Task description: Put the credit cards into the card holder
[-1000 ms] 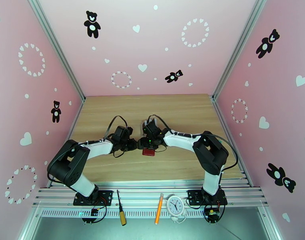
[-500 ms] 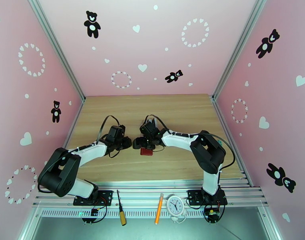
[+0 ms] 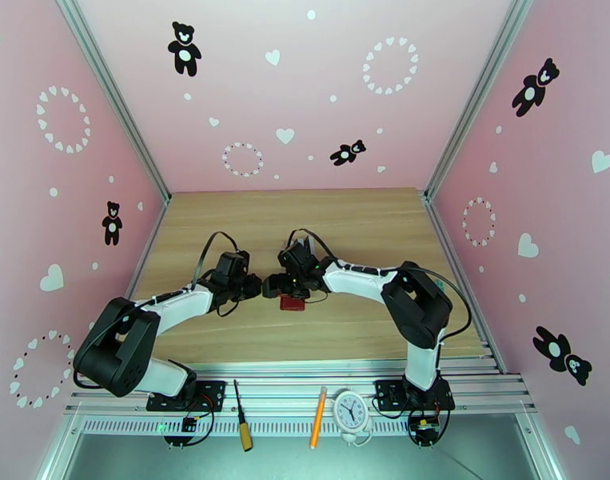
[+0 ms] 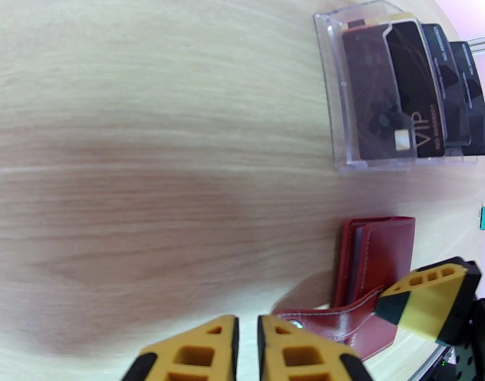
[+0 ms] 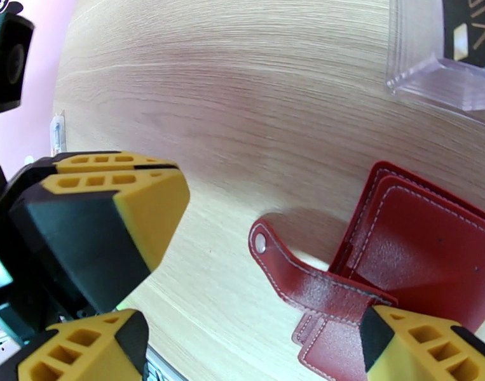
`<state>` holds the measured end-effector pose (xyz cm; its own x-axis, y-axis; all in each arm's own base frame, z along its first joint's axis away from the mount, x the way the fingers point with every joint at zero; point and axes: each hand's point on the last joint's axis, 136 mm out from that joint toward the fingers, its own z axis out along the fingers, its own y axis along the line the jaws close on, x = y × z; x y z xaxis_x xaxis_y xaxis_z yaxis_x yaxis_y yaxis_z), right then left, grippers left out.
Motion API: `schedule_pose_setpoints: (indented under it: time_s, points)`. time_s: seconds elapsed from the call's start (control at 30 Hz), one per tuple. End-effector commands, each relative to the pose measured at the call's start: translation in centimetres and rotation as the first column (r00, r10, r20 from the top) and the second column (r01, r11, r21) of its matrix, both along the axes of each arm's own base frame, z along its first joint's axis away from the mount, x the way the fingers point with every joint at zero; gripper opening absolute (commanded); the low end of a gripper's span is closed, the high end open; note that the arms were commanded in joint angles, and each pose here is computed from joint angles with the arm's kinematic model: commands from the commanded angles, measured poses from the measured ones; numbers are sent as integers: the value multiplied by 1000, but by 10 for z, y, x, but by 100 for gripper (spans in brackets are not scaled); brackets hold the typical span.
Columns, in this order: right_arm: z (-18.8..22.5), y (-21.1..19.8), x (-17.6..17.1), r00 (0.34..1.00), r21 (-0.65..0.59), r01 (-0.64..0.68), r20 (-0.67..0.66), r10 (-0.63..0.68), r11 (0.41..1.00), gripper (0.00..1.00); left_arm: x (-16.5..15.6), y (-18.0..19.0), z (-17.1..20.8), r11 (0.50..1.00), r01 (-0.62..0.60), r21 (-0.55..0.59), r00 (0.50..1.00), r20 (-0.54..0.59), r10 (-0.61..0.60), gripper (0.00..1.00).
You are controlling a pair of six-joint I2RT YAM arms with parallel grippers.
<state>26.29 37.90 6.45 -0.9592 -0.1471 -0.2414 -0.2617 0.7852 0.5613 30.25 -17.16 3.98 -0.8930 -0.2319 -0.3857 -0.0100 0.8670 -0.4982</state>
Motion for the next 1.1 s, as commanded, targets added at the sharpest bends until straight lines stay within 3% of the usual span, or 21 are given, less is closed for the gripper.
schedule_pose_setpoints:
  time_s: [0.0,0.23,0.6,1.07]
  points:
    - [37,-1,1,998,19,-4,62,3,1000,94,0,-9,12,998,27,-61,999,36,-25,19]
    - [49,-15,-3,996,-2,6,87,-6,1000,91,-2,-21,30,989,82,-123,992,102,-69,21]
    - [45,-52,-2,992,0,101,79,-101,995,84,-15,-61,42,966,236,-109,964,154,-218,25]
    - [10,-87,-3,980,-4,199,12,-198,980,79,-23,-84,28,943,314,-107,947,112,-302,28]
